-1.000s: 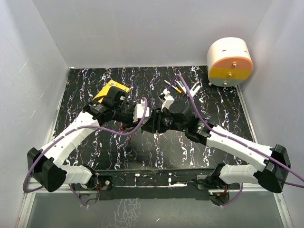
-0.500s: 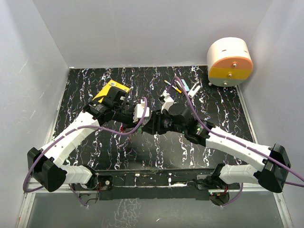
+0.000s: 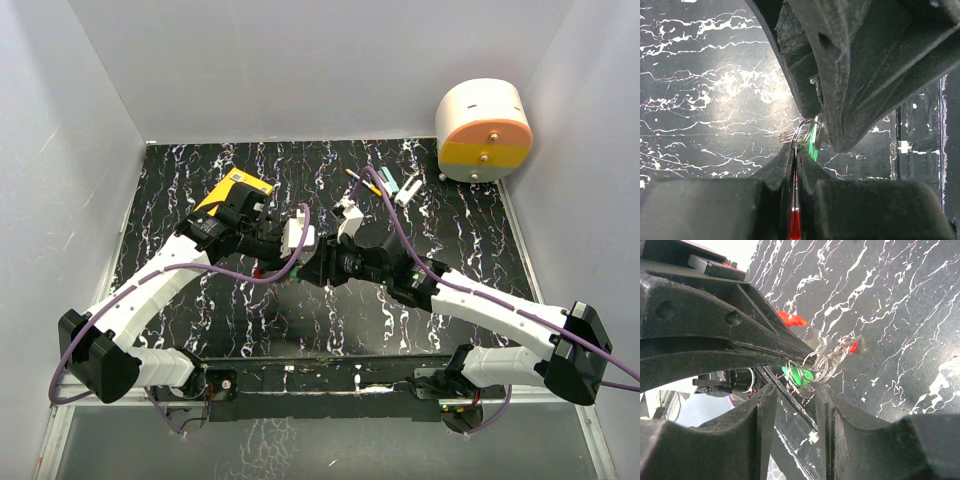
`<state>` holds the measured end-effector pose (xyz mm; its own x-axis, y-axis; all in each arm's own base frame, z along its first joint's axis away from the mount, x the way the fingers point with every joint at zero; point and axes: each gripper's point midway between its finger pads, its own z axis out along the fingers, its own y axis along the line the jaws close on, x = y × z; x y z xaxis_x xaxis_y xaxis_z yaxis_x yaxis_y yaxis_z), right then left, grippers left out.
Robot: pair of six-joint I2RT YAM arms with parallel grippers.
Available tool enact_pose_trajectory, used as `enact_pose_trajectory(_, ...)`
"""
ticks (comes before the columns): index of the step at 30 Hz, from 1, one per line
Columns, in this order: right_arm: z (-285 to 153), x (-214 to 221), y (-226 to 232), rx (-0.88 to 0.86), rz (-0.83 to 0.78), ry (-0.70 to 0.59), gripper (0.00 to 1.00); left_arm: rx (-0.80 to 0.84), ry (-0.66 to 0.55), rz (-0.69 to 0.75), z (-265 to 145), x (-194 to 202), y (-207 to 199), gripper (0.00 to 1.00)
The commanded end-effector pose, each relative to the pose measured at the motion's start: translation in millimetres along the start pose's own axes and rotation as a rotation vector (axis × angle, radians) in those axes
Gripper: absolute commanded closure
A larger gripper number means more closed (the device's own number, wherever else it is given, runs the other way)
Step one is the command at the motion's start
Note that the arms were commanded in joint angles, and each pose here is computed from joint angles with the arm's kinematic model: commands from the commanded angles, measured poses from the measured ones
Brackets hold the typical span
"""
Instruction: Put the keys on the keyring
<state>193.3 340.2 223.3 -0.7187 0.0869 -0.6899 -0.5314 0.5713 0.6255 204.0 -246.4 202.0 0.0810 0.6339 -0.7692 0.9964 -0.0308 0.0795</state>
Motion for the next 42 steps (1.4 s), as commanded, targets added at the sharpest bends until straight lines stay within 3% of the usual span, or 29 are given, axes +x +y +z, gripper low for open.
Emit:
enact_pose_trajectory(1,-1,-21,19,-0.069,-0.029,-0.080,0.62,0.010,-0.050,0.020,-6,-18,-2,1.00)
enact_pose_trajectory(10,-1,-18,18,-0.066,-0.026,-0.071,0.80,0.006,-0.051,0.020,-8,-19,-2,1.00)
enact_pose_trajectory(18,-3,-17,13,-0.042,-0.014,-0.072,0.90,0.006,-0.056,0.018,-8,-21,-1,1.00)
enact_pose_trajectory(42,-8,1,12,-0.094,0.054,-0.065,0.92,0.058,-0.120,-0.002,-11,-37,-12,1.00)
